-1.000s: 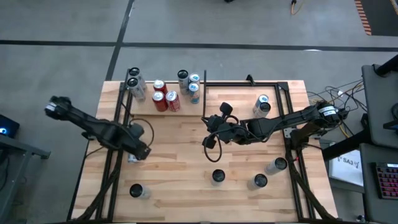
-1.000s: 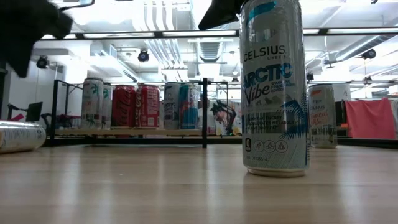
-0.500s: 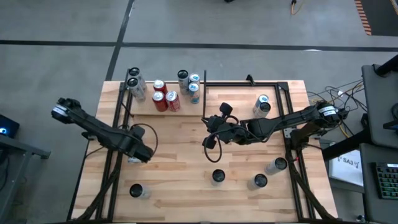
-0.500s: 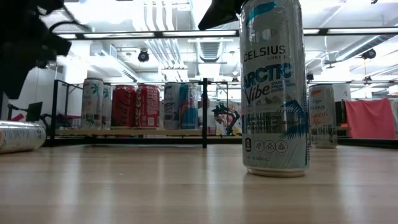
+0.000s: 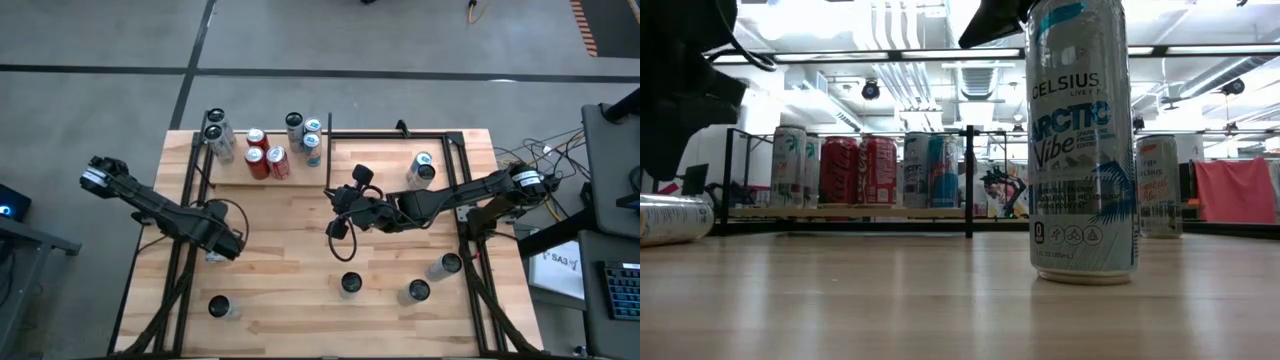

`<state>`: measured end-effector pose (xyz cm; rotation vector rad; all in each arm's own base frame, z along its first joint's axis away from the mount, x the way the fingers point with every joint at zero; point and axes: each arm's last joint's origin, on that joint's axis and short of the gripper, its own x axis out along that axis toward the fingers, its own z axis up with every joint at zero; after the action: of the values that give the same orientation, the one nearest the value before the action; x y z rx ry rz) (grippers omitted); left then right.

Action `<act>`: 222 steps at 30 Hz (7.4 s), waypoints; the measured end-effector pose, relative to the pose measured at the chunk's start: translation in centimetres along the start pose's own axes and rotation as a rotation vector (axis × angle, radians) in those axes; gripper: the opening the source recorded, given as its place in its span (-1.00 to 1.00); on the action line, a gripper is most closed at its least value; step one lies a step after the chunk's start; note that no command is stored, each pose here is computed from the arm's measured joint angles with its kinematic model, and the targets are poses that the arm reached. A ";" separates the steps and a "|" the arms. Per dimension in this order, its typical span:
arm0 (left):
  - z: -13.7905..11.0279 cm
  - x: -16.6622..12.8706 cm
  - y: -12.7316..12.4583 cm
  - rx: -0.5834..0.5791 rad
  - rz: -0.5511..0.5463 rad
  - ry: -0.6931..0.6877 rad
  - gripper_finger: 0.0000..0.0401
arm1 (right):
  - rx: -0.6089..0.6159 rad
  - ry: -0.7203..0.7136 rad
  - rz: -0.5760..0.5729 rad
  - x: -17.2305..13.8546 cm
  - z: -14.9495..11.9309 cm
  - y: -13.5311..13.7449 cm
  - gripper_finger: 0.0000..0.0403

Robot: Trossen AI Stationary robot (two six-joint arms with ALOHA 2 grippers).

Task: Place canned beverage on shelf
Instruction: Put the middle left white and yellow soda can on the shelf

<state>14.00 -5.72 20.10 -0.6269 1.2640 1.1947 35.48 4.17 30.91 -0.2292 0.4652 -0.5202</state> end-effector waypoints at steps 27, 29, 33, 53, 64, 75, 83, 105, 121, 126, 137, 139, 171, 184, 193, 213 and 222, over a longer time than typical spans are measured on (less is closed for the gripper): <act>-1.0 3.0 -3.3 0.002 0.105 -0.022 0.39 | -0.015 0.001 0.006 0.0 0.0 0.0 -0.95; -1.2 3.6 -3.5 -0.014 0.104 -0.017 0.39 | -0.015 0.001 0.006 0.0 0.0 0.0 -0.95; -1.3 3.9 -3.7 -0.009 0.102 -0.017 0.39 | -0.016 0.002 0.007 0.0 -0.1 0.0 -0.95; -1.7 5.6 -5.3 0.067 -0.099 -0.024 0.16 | -0.012 0.007 0.008 0.1 -0.3 0.1 -0.95; -0.3 1.6 -5.7 0.161 -0.230 -0.207 0.16 | -0.023 0.021 0.008 0.2 -0.9 0.2 -0.95; 2.4 -7.7 -3.4 0.306 -0.584 -0.763 0.16 | -0.015 -0.047 0.154 0.4 -0.9 0.8 -0.95; 2.5 -10.9 -3.6 0.644 -0.964 -1.211 0.16 | 0.005 -0.197 0.314 0.4 -0.1 1.4 -0.95; 1.0 -6.3 -3.4 0.593 -1.269 -1.640 0.18 | 0.059 -0.403 0.491 0.0 0.8 1.7 -0.61; 2.2 -8.0 -5.3 0.516 -1.126 -1.650 0.18 | 0.042 -0.391 0.423 3.0 -0.9 4.1 0.63; 2.3 -7.8 -6.1 0.538 -1.088 -1.644 0.18 | -0.006 -0.388 0.453 3.4 -1.2 4.6 0.70; 2.9 -7.9 -7.5 0.530 -1.033 -1.632 0.18 | 0.007 -0.438 0.464 3.5 -0.9 4.6 0.63; 3.0 -8.2 -7.9 0.529 -1.035 -1.635 0.18 | 0.012 -0.442 0.460 3.8 -0.9 4.5 0.62; 3.7 -10.1 -7.1 0.446 -0.748 -1.508 0.59 | -0.005 -0.261 -0.004 4.4 -1.3 3.1 0.16; 4.8 -10.9 -9.4 0.348 -0.708 -1.514 0.60 | -0.016 -0.232 -0.056 4.7 -1.6 3.1 0.16; 5.4 -11.7 -10.9 0.329 -0.617 -1.524 0.51 | -0.015 -0.233 -0.057 4.7 -1.6 3.2 0.16; 6.1 -12.2 -6.8 0.166 -0.286 -1.432 0.14 | 0.026 -0.221 -0.046 4.3 -1.4 2.8 0.64; 5.8 -9.5 -0.8 0.022 -0.219 -1.372 0.14 | 0.037 -0.204 -0.062 4.2 -1.5 2.7 0.62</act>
<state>18.14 -3.93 30.27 0.1449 0.0336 1.0506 39.11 4.12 27.21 -0.2585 0.2502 -0.5595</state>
